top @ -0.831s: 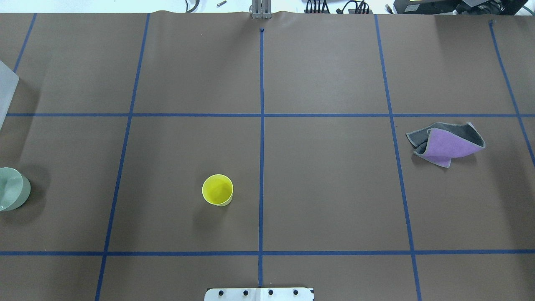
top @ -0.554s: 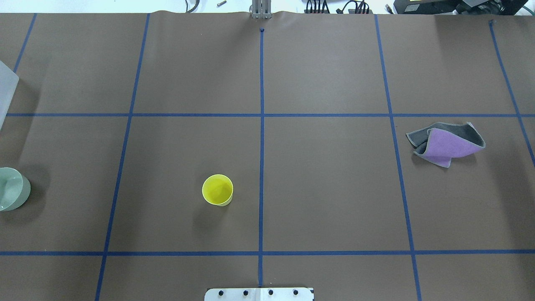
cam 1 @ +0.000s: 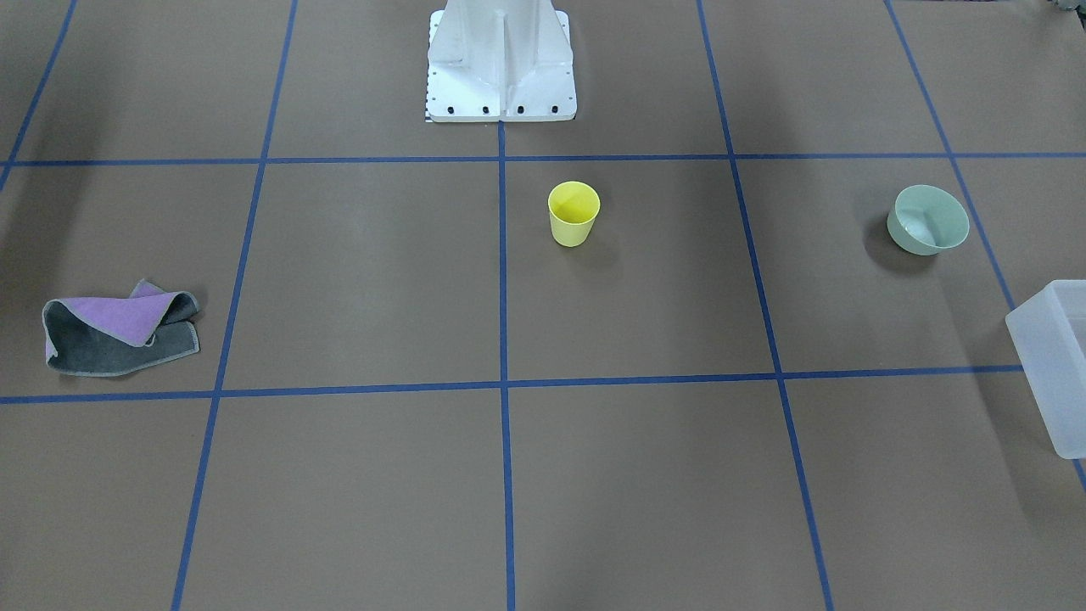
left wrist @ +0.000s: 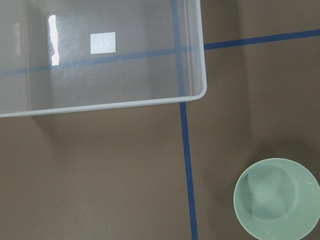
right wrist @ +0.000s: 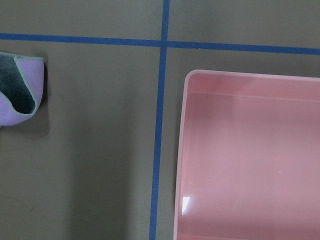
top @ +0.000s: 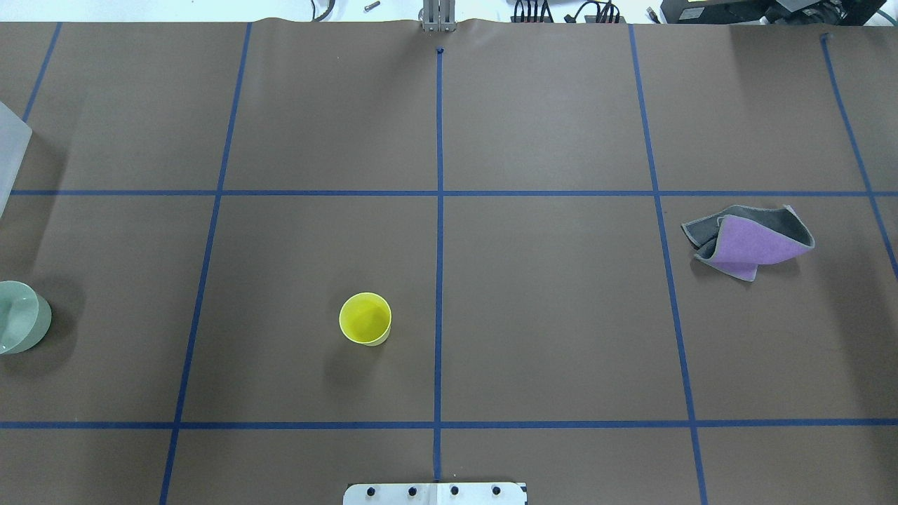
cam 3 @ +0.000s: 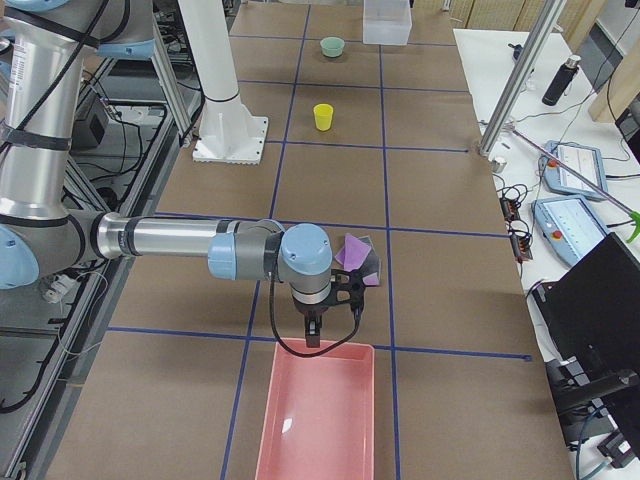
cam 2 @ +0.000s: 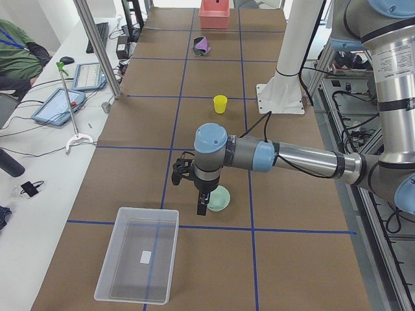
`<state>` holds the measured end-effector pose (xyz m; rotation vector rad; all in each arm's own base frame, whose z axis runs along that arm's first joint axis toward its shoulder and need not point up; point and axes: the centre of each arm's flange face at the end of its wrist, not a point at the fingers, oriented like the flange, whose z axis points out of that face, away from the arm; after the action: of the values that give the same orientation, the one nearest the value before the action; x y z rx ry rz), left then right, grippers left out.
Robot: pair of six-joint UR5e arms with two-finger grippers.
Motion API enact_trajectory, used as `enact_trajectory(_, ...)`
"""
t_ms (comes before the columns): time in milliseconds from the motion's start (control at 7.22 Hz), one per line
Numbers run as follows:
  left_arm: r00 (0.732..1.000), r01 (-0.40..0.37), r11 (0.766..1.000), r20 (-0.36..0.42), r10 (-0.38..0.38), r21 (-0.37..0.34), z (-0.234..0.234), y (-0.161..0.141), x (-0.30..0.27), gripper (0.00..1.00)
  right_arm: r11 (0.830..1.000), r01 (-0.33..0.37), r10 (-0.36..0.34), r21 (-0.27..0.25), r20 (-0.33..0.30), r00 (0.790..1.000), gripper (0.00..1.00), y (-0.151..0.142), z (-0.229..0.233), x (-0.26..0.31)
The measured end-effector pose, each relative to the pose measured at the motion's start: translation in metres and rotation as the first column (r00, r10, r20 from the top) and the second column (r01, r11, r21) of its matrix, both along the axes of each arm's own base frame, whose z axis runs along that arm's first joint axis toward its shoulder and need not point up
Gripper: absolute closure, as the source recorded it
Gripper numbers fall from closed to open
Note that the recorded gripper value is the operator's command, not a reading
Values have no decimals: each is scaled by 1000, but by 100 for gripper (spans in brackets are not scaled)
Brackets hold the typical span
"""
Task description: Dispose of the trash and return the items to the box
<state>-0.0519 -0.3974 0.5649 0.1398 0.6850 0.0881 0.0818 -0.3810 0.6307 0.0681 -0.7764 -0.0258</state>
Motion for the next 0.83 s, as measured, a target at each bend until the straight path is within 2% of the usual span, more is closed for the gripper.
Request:
enact_trajectory(277,1000,2,997,-12,-2,76,-18,-10,1,1,1000,-1,1,27,-2,1000,0,-6,-12,0)
enact_trajectory(416,1000,6,987,-19,-3,162,-27,-22,1,1,998,-1,1,61,-5,1000,0,-9,-28,1)
enact_trajectory(554,1000,9,966,-26,-2,257,-32,-36,1,1,995,-2,2,102,-7,1000,0,-11,-49,1)
enact_trajectory(831,999,17,935,-37,-5,354,-27,-40,2,1,989,-10,10,146,-4,1000,0,-14,-77,-1)
